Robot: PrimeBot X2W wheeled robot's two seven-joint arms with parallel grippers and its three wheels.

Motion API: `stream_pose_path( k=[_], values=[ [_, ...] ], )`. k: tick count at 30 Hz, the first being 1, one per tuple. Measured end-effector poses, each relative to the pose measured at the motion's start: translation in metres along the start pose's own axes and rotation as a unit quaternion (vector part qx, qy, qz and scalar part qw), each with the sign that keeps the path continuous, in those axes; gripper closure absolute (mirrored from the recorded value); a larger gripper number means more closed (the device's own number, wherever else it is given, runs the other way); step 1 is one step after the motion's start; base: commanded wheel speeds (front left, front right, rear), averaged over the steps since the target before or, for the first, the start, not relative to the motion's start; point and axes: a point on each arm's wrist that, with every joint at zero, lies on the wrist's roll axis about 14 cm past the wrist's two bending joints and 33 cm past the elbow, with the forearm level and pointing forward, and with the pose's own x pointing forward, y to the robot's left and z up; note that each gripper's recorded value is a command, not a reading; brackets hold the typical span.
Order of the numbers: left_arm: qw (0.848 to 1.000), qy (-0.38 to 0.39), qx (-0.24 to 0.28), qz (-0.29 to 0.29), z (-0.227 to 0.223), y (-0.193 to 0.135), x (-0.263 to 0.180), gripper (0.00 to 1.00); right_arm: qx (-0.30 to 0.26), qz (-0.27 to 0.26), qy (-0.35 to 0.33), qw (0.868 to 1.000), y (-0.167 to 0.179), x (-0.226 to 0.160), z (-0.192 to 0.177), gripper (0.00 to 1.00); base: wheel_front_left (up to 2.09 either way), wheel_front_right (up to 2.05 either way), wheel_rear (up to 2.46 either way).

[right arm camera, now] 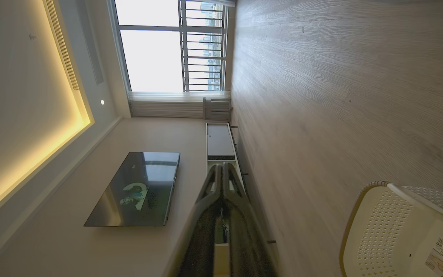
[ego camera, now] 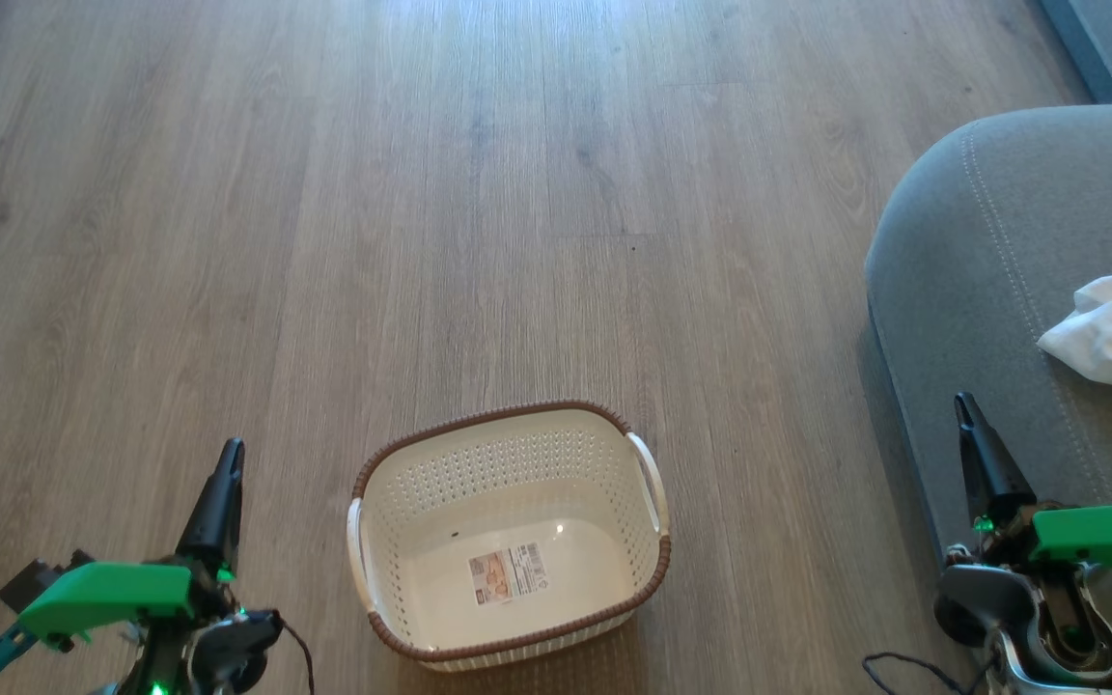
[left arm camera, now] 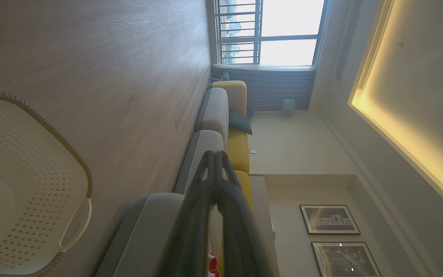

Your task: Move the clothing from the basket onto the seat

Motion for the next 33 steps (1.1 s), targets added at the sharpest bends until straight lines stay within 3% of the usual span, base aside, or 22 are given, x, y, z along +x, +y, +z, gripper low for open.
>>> stream_pose_path(
  k=[33],
  values=[
    [1.0, 0.0, 0.0, 0.0, 0.0, 0.0, 0.0, 1.0, 0.0, 0.0, 0.0, 1.0, -0.0001, 0.0, 0.0, 1.0, 0.0, 0.0, 0.0]
  ],
)
